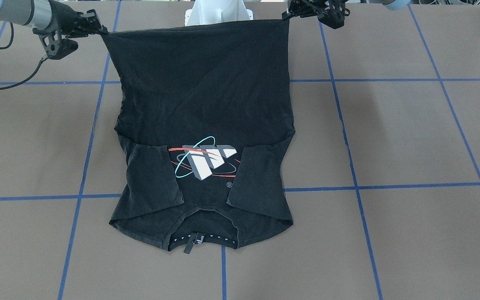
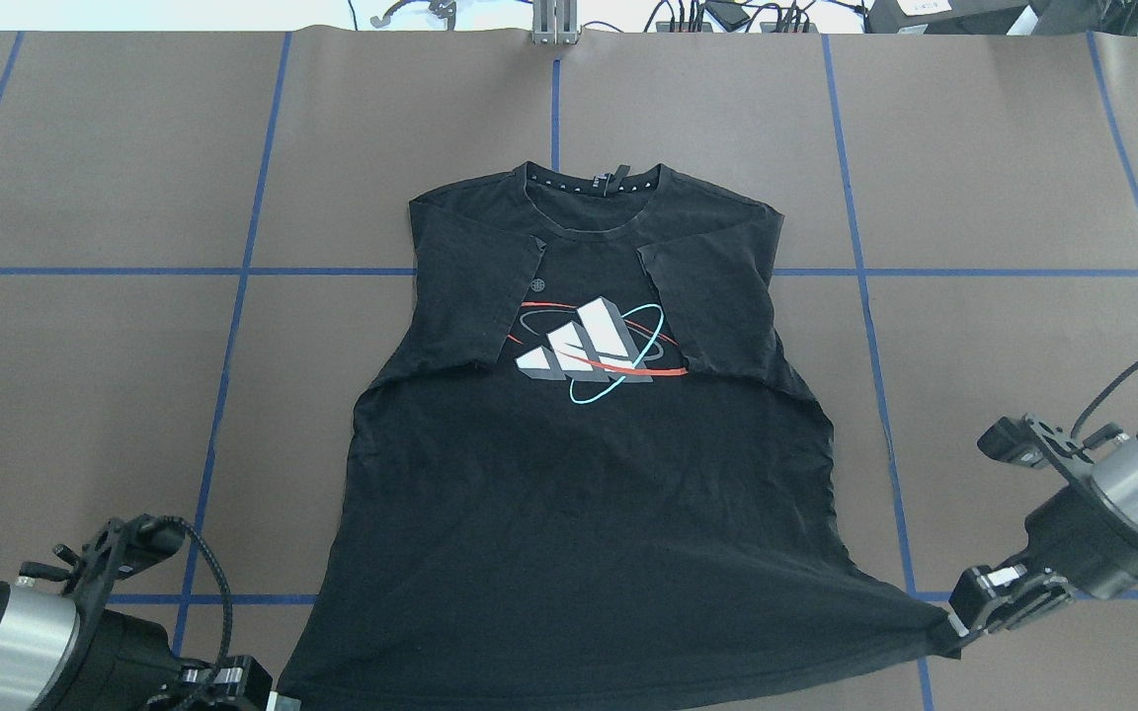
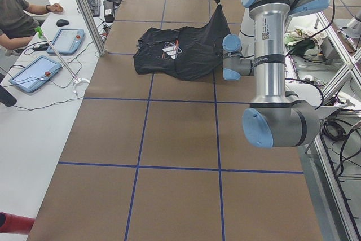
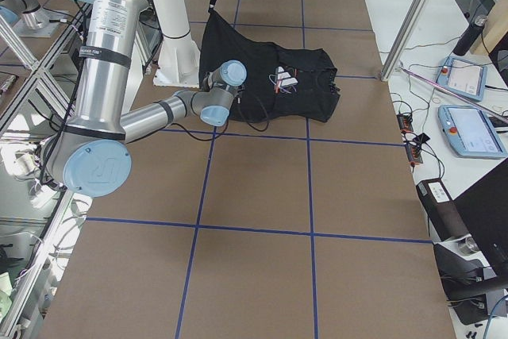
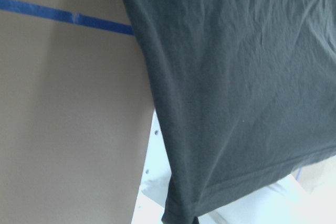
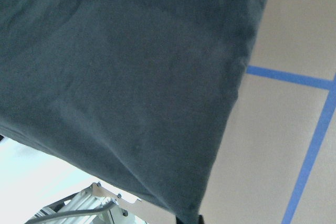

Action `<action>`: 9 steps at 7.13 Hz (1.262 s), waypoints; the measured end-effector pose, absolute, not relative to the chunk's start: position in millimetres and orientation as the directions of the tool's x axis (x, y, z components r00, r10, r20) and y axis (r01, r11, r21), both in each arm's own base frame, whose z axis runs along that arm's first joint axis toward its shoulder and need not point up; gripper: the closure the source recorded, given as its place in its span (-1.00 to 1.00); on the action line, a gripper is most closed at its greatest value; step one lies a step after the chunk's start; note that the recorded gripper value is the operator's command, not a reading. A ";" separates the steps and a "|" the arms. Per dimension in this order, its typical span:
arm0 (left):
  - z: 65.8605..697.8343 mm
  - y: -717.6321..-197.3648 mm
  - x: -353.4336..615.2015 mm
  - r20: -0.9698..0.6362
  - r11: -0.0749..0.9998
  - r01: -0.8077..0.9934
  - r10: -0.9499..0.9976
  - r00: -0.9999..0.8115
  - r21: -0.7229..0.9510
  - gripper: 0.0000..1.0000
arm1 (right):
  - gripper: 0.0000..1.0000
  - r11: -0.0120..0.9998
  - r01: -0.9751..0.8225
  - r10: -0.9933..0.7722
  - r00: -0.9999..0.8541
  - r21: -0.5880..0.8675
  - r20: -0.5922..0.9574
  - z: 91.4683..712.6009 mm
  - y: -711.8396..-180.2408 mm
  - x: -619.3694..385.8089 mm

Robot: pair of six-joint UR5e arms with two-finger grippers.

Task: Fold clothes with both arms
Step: 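Lift the hem with both grippers and carry it toward the collar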

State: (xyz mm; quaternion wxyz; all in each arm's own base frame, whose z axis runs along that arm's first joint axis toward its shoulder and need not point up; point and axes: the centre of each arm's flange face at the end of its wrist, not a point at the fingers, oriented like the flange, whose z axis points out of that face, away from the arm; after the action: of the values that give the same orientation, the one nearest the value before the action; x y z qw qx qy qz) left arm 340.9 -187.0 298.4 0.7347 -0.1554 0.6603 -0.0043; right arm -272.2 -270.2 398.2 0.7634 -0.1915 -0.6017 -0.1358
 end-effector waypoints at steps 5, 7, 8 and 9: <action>288.0 -387.3 315.2 -0.984 0.985 -0.012 -0.170 0.057 -0.171 1.00 | 1.00 0.974 0.206 0.056 0.186 -0.095 0.981 379.1 -458.0 -269.1; 309.4 -440.6 318.6 -0.982 0.985 0.059 -0.166 0.091 -0.161 1.00 | 1.00 0.987 0.130 0.065 0.195 -0.092 0.979 387.8 -540.5 -255.7; 313.1 -465.0 320.9 -0.980 0.982 0.091 -0.172 0.099 -0.163 1.00 | 1.00 0.991 0.105 0.065 0.202 -0.088 0.977 392.1 -566.9 -250.5; 311.7 -488.6 328.0 -0.979 0.978 0.126 -0.177 0.103 -0.164 1.00 | 1.00 0.992 0.084 0.072 0.209 -0.091 0.975 392.5 -588.6 -249.5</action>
State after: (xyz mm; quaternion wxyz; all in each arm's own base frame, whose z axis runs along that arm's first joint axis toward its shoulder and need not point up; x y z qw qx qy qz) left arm 328.0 -488.6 311.7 0.7422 -0.0193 0.6620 -0.1023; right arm -249.5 -588.6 392.5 0.7752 -0.0619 -0.6287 -0.0040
